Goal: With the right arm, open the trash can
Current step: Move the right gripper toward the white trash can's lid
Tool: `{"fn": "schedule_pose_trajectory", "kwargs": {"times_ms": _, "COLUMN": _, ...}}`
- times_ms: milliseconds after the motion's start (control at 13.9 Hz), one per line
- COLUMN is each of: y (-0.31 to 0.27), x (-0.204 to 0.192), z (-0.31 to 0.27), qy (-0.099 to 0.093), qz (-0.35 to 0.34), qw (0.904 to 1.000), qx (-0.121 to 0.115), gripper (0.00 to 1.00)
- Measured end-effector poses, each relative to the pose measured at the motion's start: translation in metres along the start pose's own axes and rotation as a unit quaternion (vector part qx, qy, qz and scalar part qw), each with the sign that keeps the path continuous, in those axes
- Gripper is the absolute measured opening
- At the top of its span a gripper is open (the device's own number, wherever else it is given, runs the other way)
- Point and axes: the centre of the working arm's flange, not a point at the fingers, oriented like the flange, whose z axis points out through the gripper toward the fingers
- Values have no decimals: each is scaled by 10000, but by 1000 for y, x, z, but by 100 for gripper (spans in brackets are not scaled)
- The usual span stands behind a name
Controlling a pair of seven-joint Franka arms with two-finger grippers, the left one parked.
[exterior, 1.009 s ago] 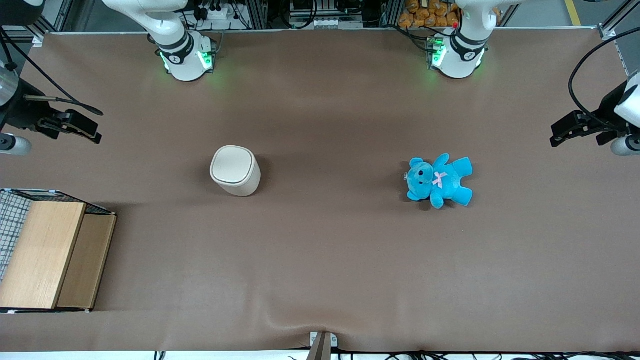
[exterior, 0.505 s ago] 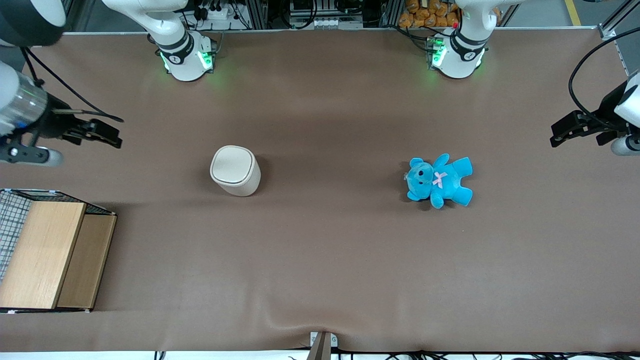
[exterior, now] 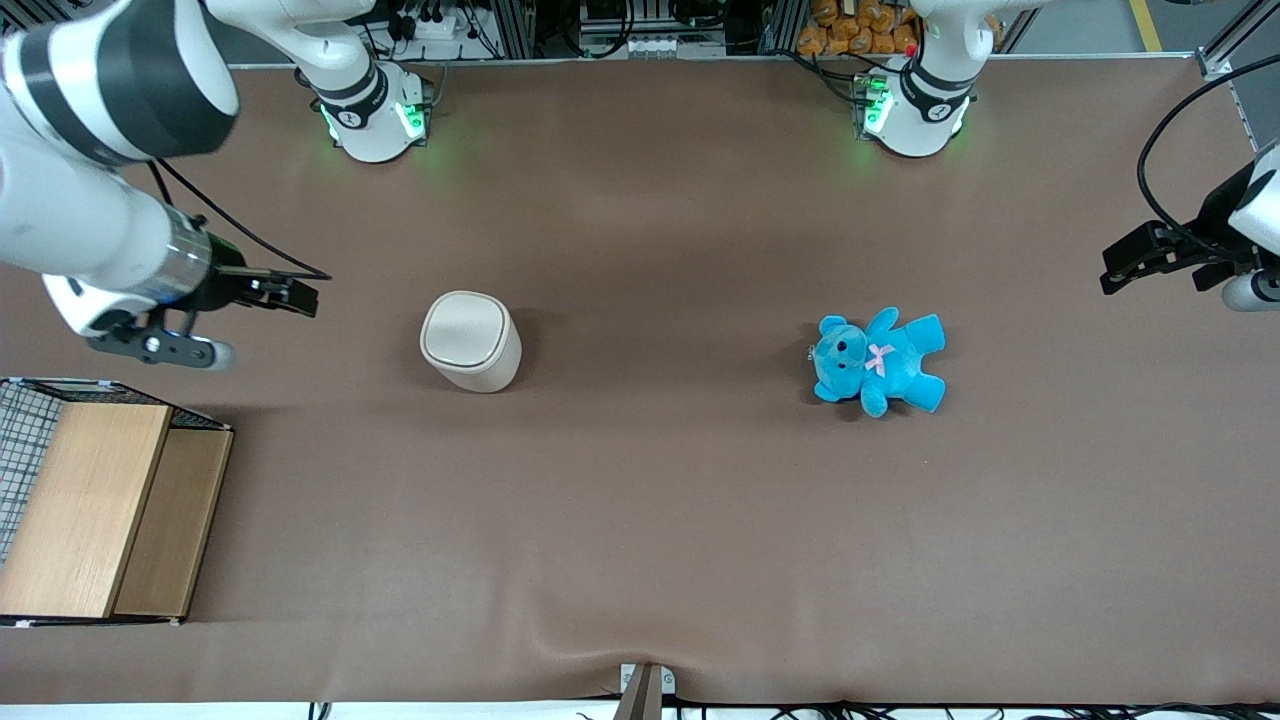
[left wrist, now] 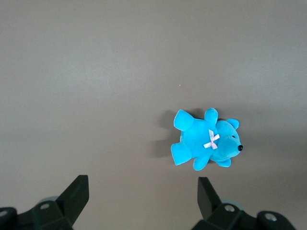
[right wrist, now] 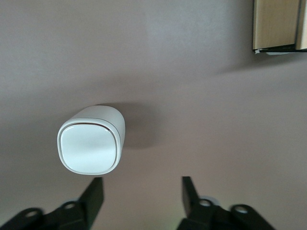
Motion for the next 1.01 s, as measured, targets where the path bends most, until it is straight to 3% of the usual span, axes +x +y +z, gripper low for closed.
{"fn": "schedule_pose_trajectory", "kwargs": {"times_ms": 144, "y": -5, "x": 3, "z": 20, "qy": -78, "qz": 72, "qw": 9999, "qx": -31, "gripper": 45}}
{"fn": "schedule_pose_trajectory", "kwargs": {"times_ms": 216, "y": -9, "x": 3, "z": 31, "qy": -122, "qz": 227, "qw": 9997, "qx": -52, "gripper": 45}}
{"fn": "schedule_pose_trajectory", "kwargs": {"times_ms": 360, "y": -24, "x": -3, "z": 50, "qy": -210, "qz": 456, "qw": 9987, "qx": -118, "gripper": 30}}
{"fn": "schedule_pose_trajectory", "kwargs": {"times_ms": 432, "y": -32, "x": -6, "z": 56, "qy": -215, "qz": 488, "qw": 9985, "qx": -142, "gripper": 30}}
{"fn": "schedule_pose_trajectory", "kwargs": {"times_ms": 505, "y": -37, "x": -8, "z": 61, "qy": -207, "qz": 490, "qw": 9985, "qx": -149, "gripper": 23}}
{"fn": "schedule_pose_trajectory", "kwargs": {"times_ms": 577, "y": -40, "x": -8, "z": 67, "qy": -187, "qz": 496, "qw": 9985, "qx": -133, "gripper": 14}}
{"fn": "schedule_pose_trajectory", "kwargs": {"times_ms": 1009, "y": -50, "x": -21, "z": 127, "qy": 182, "qz": 90, "qw": 9998, "qx": 11, "gripper": 1}}
